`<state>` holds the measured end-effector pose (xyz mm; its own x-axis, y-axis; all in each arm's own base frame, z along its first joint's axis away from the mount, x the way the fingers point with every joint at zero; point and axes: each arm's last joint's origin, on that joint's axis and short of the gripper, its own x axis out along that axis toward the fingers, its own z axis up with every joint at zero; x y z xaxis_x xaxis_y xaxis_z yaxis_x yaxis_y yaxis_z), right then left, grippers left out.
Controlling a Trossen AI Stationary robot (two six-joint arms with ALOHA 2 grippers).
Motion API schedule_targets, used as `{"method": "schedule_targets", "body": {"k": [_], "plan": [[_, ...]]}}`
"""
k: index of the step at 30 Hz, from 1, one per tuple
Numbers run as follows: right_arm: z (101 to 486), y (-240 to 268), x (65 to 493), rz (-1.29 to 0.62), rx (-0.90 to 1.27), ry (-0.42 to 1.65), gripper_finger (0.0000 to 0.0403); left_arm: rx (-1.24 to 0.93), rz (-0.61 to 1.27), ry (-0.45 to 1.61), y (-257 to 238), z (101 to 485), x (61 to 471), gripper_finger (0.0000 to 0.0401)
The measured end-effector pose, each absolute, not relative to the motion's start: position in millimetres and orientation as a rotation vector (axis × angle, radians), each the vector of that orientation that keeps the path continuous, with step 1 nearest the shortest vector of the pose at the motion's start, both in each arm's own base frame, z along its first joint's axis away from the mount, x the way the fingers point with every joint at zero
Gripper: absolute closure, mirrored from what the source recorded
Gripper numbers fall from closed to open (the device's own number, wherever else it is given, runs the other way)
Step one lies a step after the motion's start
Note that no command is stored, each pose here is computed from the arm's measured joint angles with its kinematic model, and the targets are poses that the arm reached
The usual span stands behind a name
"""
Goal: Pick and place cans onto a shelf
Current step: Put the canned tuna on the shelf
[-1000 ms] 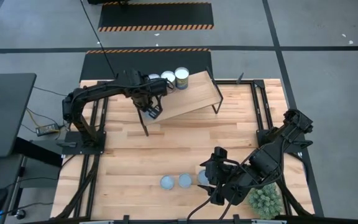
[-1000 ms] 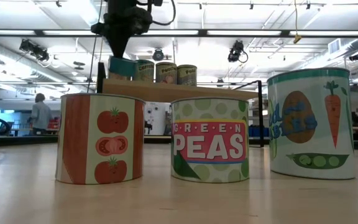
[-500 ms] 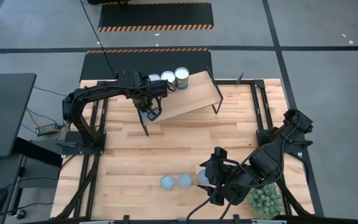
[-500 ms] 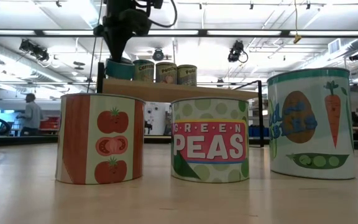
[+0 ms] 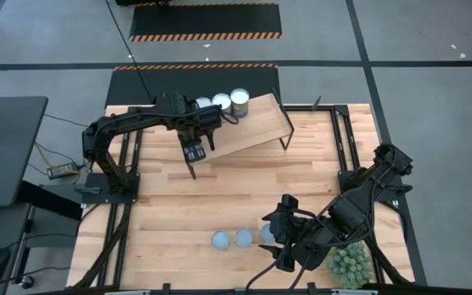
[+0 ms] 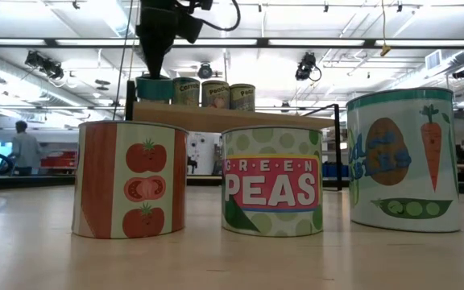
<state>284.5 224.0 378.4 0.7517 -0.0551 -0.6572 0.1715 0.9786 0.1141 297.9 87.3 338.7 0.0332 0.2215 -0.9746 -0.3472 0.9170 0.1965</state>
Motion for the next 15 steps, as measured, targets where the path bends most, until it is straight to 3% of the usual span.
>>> {"method": "schedule_targets", "body": {"k": [15], "plan": [[379.2, 223.2, 286.2, -0.125, 0.181, 0.701, 0.0055, 0.052, 0.293, 1.503, 87.5, 338.7, 298.5, 0.0386]]}}
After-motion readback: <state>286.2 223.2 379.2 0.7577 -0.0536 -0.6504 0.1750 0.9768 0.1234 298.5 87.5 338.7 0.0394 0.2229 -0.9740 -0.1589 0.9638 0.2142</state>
